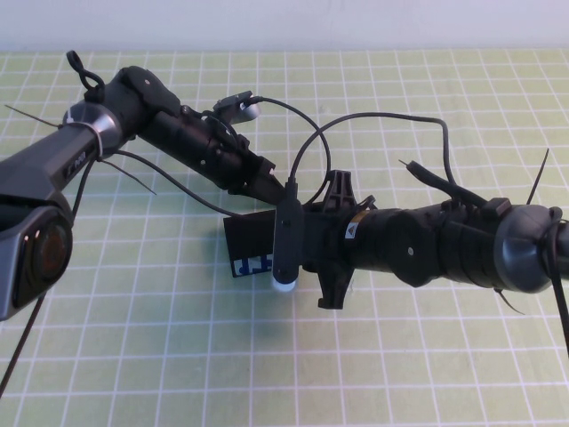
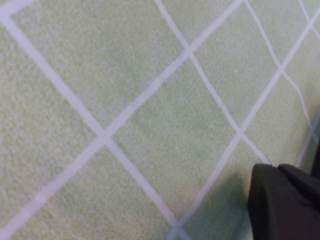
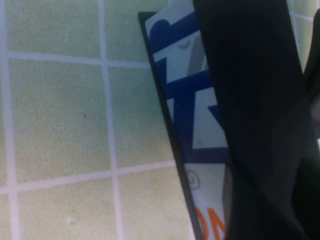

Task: Take glasses out of glasses case
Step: Pick up the glasses from the glasses case

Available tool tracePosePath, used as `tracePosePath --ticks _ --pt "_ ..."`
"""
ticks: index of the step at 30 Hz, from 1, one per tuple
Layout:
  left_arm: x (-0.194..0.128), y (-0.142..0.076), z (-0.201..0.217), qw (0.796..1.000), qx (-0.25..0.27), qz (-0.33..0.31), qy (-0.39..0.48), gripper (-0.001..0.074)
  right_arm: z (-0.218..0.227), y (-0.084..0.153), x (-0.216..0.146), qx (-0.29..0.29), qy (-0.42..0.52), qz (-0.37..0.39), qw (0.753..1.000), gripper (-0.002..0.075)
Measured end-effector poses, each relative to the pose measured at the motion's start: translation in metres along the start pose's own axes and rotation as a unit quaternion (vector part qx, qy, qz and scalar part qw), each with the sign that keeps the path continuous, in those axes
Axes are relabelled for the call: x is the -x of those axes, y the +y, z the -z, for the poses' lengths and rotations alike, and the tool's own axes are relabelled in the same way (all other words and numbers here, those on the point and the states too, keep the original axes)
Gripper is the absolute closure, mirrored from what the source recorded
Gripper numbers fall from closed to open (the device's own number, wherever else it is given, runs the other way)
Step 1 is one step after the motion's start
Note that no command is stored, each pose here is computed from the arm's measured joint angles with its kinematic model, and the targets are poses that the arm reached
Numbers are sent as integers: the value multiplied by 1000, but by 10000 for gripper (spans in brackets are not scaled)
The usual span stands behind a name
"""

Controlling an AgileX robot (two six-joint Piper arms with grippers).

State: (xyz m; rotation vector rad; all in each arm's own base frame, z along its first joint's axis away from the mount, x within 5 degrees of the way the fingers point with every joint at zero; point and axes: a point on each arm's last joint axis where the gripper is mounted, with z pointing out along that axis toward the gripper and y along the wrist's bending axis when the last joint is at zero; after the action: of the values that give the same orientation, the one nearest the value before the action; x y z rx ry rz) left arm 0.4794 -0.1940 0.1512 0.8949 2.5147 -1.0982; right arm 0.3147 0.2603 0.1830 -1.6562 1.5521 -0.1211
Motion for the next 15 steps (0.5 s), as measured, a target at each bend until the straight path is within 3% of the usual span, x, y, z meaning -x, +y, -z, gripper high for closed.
tracePosePath --ticks 15 --pt "0 0 0 1000 0 -1 0 739 -10 4 -4 -5 4 3 1000 524"
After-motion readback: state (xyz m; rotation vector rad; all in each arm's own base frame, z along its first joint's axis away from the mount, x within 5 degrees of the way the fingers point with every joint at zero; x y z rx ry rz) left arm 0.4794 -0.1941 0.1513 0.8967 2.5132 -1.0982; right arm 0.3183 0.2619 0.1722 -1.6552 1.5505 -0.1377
